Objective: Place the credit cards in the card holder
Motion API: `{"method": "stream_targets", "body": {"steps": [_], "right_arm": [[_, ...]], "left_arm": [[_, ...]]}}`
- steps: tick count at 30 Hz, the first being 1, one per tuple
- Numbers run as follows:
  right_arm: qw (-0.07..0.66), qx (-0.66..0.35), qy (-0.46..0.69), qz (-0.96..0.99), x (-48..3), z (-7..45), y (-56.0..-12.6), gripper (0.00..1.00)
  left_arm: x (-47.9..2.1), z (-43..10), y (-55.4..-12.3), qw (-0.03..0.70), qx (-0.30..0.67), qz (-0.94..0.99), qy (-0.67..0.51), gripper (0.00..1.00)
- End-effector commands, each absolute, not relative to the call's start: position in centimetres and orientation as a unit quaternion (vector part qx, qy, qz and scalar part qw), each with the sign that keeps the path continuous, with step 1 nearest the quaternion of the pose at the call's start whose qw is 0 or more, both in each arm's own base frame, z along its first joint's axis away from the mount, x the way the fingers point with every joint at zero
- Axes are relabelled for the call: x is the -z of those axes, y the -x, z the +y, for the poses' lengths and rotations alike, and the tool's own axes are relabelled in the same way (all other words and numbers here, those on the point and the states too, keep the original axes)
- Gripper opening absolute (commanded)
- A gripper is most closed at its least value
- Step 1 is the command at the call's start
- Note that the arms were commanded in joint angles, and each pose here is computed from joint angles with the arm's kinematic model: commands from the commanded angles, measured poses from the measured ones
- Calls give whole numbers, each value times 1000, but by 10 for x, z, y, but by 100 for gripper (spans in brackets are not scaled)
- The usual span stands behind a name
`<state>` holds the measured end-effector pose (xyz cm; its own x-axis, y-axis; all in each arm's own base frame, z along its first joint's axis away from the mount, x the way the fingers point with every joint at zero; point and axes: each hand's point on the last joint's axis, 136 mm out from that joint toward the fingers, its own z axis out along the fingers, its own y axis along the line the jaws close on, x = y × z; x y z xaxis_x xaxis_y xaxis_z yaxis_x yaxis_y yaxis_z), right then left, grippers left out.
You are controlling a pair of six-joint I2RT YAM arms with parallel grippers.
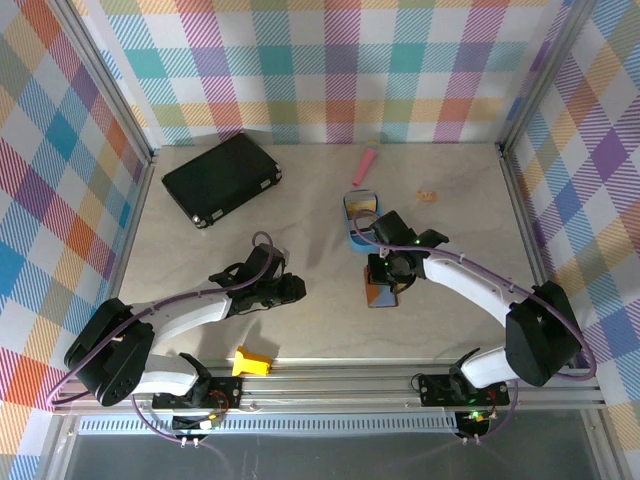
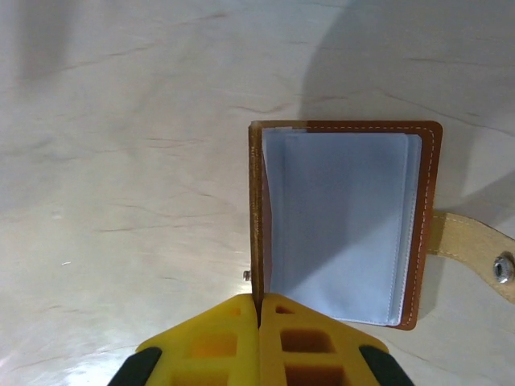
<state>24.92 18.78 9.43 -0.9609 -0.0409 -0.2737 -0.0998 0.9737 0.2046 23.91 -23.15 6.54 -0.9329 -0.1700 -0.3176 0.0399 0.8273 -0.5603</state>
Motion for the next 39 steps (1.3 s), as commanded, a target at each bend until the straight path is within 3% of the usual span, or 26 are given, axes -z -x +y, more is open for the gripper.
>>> {"method": "stream_targets", "body": {"steps": [1, 13, 19, 22, 39], "right_arm": [[145, -25, 8, 989, -99, 166, -257, 0], [129, 44, 30, 990, -91, 183, -268, 0], [127, 8, 24, 992, -95, 198, -268, 27], [132, -14, 26, 991, -100, 205, -268, 35], [92, -192, 23, 977, -86, 254, -274, 46]], "left_arm": [[-75, -238, -242, 186, 303, 934, 22, 27], [-69, -231, -236, 187, 298, 936, 25, 27], [-68, -230, -236, 186, 296, 937, 24, 27], [-68, -230, -236, 187, 297, 936, 26, 27], [-69, -236, -239, 184, 303, 935, 23, 27]]}}
